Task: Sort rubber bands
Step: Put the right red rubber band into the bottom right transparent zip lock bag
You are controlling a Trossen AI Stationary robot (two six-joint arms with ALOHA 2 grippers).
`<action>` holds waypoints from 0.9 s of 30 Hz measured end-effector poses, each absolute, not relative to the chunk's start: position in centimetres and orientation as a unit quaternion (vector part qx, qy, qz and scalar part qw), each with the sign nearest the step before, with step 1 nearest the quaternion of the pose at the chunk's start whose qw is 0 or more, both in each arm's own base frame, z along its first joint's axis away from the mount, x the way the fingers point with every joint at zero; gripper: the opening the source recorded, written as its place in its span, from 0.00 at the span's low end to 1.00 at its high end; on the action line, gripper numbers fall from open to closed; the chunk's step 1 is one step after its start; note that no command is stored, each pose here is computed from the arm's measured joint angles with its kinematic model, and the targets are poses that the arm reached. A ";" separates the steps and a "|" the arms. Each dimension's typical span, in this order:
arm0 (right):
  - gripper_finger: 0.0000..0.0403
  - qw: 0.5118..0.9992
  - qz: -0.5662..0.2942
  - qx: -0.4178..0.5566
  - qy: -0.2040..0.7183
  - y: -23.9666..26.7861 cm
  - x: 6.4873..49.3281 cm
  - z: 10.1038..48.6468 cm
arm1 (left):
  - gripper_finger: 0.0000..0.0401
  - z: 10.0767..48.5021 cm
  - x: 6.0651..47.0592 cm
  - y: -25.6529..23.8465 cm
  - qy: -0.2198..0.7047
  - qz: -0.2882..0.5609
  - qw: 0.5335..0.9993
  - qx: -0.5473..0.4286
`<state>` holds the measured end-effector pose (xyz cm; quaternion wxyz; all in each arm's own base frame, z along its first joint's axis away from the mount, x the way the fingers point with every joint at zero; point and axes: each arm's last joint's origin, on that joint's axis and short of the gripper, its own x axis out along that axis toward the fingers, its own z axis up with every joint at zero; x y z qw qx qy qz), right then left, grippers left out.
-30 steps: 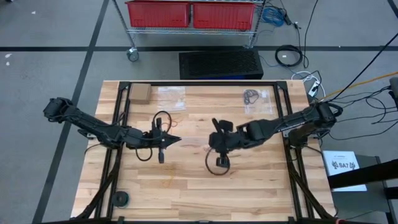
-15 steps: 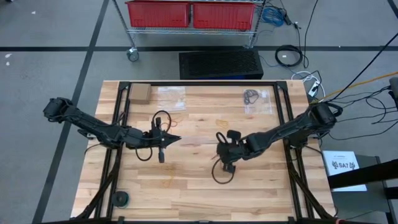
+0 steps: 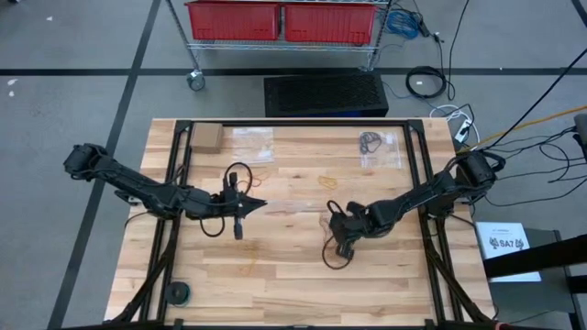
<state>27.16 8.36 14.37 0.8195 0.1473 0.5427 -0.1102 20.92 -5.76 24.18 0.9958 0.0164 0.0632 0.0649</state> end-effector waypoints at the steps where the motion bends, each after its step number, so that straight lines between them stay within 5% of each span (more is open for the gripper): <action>1: 0.00 0.825 -0.094 0.158 0.534 8.8 27.3 14.5 | 0.00 24.2 20.9 -5.8 0.063 0.065 0.996 0.016; 12: 0.07 0.848 -0.101 0.251 0.455 9.8 28.7 15.4 | 0.00 24.2 20.9 -5.8 0.063 0.065 0.996 0.016; 27: 0.64 0.836 -0.122 0.265 0.464 10.0 29.4 13.2 | 0.00 24.2 20.9 -5.8 0.063 0.065 0.996 0.016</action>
